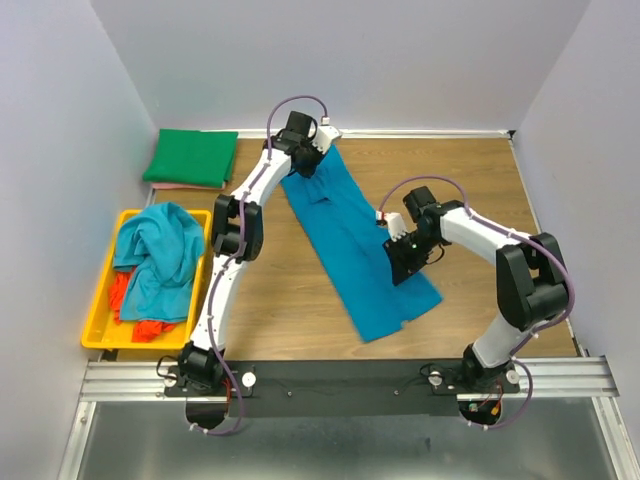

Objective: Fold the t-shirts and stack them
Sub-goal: Fold the tshirt

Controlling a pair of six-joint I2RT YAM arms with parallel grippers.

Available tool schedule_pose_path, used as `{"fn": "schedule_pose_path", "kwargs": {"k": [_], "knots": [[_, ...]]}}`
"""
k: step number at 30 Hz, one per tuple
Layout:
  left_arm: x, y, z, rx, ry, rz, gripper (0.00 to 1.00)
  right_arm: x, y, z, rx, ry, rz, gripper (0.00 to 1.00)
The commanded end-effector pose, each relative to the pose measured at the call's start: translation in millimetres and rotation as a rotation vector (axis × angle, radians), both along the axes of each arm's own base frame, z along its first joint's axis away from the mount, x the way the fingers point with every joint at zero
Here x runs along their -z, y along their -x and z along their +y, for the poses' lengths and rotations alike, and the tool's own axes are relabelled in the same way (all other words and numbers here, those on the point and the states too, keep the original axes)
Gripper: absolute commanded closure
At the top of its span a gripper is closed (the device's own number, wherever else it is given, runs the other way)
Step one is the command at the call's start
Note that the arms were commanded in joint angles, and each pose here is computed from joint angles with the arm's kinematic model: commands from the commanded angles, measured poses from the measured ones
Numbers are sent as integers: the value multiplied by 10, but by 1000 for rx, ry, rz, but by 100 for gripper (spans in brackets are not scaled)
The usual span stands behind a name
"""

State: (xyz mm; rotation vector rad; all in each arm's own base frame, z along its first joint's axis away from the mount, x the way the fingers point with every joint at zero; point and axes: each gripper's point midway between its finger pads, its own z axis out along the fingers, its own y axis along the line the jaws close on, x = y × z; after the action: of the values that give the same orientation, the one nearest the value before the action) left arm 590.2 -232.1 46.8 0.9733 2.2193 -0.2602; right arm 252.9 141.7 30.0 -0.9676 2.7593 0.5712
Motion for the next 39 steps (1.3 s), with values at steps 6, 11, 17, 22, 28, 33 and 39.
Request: {"fn": "schedule_pose_path", "kwargs": {"k": [6,11,17,22,28,33,39], "knots": [[-1217,156,111,15,45,-246,80,-430,-247,134,7,-121,-8,61],[-827,595,138,7,58,-13,88,-348,-354,230,-19,-159,4,62],[-285,933,102,11,88,169,89,-246,-282,393,-21,-216,58,66],[-43,955,66,11,93,227,91,-62,-49,476,-21,-225,109,69],[181,854,-46,25,111,255,92,152,217,653,-34,-220,178,74],[299,763,-227,48,130,272,92,219,408,866,-77,-254,268,74],[339,635,-342,74,150,245,92,-63,582,1217,-177,-405,308,64]]}}
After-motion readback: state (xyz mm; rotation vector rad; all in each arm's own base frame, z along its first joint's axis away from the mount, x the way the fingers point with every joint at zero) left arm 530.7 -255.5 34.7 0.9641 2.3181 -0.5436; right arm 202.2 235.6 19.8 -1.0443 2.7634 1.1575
